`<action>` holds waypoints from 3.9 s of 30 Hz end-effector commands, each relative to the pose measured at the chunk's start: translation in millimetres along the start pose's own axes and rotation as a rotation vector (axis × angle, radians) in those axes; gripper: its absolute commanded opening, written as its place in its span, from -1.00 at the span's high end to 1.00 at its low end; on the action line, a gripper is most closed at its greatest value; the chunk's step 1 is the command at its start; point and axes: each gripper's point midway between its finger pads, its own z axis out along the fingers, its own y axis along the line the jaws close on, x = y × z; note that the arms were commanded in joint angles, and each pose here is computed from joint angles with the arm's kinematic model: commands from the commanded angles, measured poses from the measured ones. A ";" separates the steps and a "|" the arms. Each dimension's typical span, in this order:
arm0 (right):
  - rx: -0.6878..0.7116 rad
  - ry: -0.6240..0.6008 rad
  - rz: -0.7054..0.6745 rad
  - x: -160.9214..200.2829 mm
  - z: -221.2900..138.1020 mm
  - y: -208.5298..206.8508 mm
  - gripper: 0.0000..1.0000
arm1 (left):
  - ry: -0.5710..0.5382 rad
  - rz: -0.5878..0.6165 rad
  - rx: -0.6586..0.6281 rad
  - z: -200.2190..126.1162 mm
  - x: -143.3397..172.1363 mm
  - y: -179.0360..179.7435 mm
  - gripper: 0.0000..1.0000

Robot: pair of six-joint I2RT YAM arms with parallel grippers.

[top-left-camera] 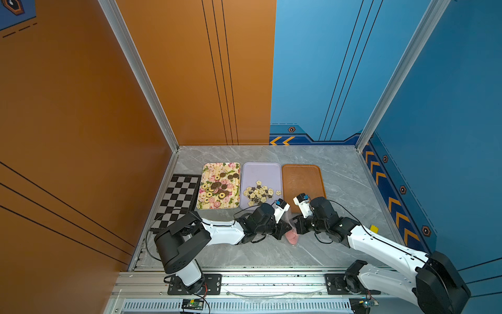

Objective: Pour cookies out of the ziploc bag
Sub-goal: 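Open the ziploc bag at the center of the board, then pour the cookies out of the ziploc bag onto the tray.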

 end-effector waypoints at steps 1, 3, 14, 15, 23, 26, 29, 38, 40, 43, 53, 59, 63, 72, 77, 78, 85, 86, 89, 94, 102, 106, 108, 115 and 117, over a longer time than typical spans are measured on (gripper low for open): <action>0.124 -0.059 0.018 -8.9 -19.6 -15.2 1.00 | -0.070 0.012 -0.003 -6.5 -13.3 -1.9 1.00; 0.191 -0.073 0.050 -8.3 -29.9 -28.3 1.00 | -0.084 0.002 -0.027 -11.1 -14.1 4.3 1.00; 0.250 -0.036 0.081 8.3 -39.6 -43.6 1.00 | -0.088 -0.028 -0.054 -11.4 -13.6 14.5 1.00; 0.263 -0.039 0.084 8.9 -40.7 -46.2 1.00 | -0.092 -0.031 -0.061 -11.9 -14.0 15.9 1.00; 0.468 0.012 0.103 20.0 -50.4 -82.4 1.00 | -0.149 -0.140 -0.181 -26.7 -14.2 52.2 1.00; 0.479 0.006 0.104 19.2 -51.7 -84.5 1.00 | -0.163 -0.159 -0.187 -29.8 -14.2 57.0 1.00; 0.487 0.001 0.105 19.0 -53.2 -87.0 1.00 | -0.163 -0.166 -0.193 -29.5 -13.5 59.3 1.00; 0.347 -0.128 0.069 -0.3 -61.2 -64.0 0.56 | -0.179 -0.092 -0.012 -24.5 -21.1 24.5 1.00; 0.360 -0.171 0.069 -4.7 -72.7 -63.7 0.33 | -0.179 -0.053 0.043 -24.5 -22.1 10.3 1.00; 0.390 -0.226 0.071 -11.4 -92.0 -63.2 0.20 | -0.170 0.011 0.091 -22.4 -21.5 -9.1 1.00; 0.056 -0.219 0.084 -13.0 -80.5 4.2 0.16 | -0.207 0.093 0.114 -24.8 -27.1 -33.9 1.00; -0.008 -0.194 0.079 -6.3 -60.1 17.5 0.15 | -0.206 0.090 0.104 -23.3 -25.5 -32.1 1.00; -0.019 -0.166 0.076 -2.8 -51.5 22.5 0.15 | -0.210 0.092 0.100 -24.0 -25.9 -31.9 1.00; 0.011 -0.099 0.086 11.4 -43.4 17.3 0.11 | -0.222 0.091 0.074 -26.5 -25.7 -25.9 1.00; -0.017 -0.056 0.085 25.9 -36.3 22.9 0.07 | -0.244 0.080 0.039 -30.8 -27.7 -18.4 1.00; -0.019 -0.054 0.084 27.1 -35.2 23.9 0.07 | -0.248 0.074 0.033 -31.5 -28.6 -16.5 1.00; -0.019 -0.056 0.062 27.4 -21.1 29.3 0.07 | -0.247 0.054 0.020 -30.7 -27.3 -11.8 1.00; -0.014 -0.053 0.056 27.3 -19.0 29.2 0.07 | -0.244 0.052 0.018 -30.6 -26.4 -10.8 1.00; 0.038 -0.045 0.023 26.3 -13.0 23.4 0.10 | -0.247 0.050 0.020 -31.6 -27.0 -10.8 1.00; 0.103 -0.052 -0.020 22.4 -9.9 16.0 0.19 | -0.245 0.043 0.015 -32.3 -26.3 -7.9 1.00; 0.104 -0.042 -0.043 26.1 -11.0 16.2 1.00 | -0.245 0.028 0.003 -33.4 -25.4 -2.1 1.00; 0.046 -0.048 -0.049 19.0 -22.6 29.4 1.00 | -0.251 0.027 0.001 -36.3 -25.9 -0.8 0.72; 0.044 -0.038 -0.027 13.7 -31.2 30.3 1.00 | -0.261 0.037 0.007 -41.6 -27.4 -4.0 0.53; 0.133 0.004 0.157 -2.1 -54.4 -3.1 1.00 | -0.164 0.007 -0.130 -58.2 -17.6 -3.2 0.29; 0.111 0.000 0.181 -7.2 -57.5 -3.8 1.00 | -0.104 0.022 -0.195 -57.6 -6.9 -1.8 0.28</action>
